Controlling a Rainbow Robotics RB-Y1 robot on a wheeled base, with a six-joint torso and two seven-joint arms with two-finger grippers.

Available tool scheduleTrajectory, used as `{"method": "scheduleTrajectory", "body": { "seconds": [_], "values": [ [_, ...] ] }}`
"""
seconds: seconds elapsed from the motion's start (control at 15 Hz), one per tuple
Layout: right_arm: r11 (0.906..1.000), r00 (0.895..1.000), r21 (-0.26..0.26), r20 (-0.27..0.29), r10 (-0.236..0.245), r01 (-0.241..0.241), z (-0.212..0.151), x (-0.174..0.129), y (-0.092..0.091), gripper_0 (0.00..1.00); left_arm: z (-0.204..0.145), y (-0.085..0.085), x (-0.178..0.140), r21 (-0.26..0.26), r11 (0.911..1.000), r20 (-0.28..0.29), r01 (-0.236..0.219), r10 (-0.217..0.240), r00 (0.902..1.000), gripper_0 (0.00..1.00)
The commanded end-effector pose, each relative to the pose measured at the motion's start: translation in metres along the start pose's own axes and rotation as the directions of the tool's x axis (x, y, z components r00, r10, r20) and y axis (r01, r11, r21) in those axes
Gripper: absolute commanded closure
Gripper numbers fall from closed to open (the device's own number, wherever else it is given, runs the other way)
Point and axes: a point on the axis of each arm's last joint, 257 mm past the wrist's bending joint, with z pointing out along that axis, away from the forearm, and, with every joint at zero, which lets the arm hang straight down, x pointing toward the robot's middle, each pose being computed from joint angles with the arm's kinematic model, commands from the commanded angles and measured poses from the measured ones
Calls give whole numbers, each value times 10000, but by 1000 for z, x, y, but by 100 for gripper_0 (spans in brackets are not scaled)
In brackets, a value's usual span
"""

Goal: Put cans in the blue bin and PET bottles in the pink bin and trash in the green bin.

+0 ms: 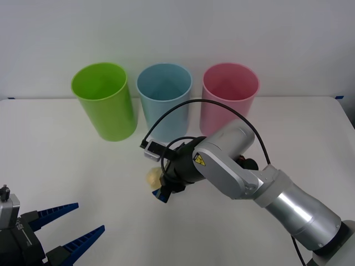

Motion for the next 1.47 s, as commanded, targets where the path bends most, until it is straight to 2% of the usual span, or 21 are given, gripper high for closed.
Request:
{"method": "scheduleTrajectory", "body": {
  "seconds": [0.07, 0.6, 1.4, 1.47],
  "values": [
    [10000, 10000, -35, -43, -22, 22, 5, -4, 5, 0, 0, 0, 0, 0, 10000, 0, 0, 0, 10000, 0],
    [9998, 9998, 212, -211, -19, 24, 23, -5, -4, 0, 0, 0, 0, 0, 10000, 0, 0, 0, 10000, 0],
    [9995, 9993, 304, -360, -79, 90, 30, -2, -2, 0, 0, 0, 0, 0, 10000, 0, 0, 0, 10000, 0],
    [9995, 9992, 313, -392, -84, 96, 30, 0, -3, 7, 0, 0, 0, 0, 10000, 0, 0, 0, 10000, 0]
  ]
}}
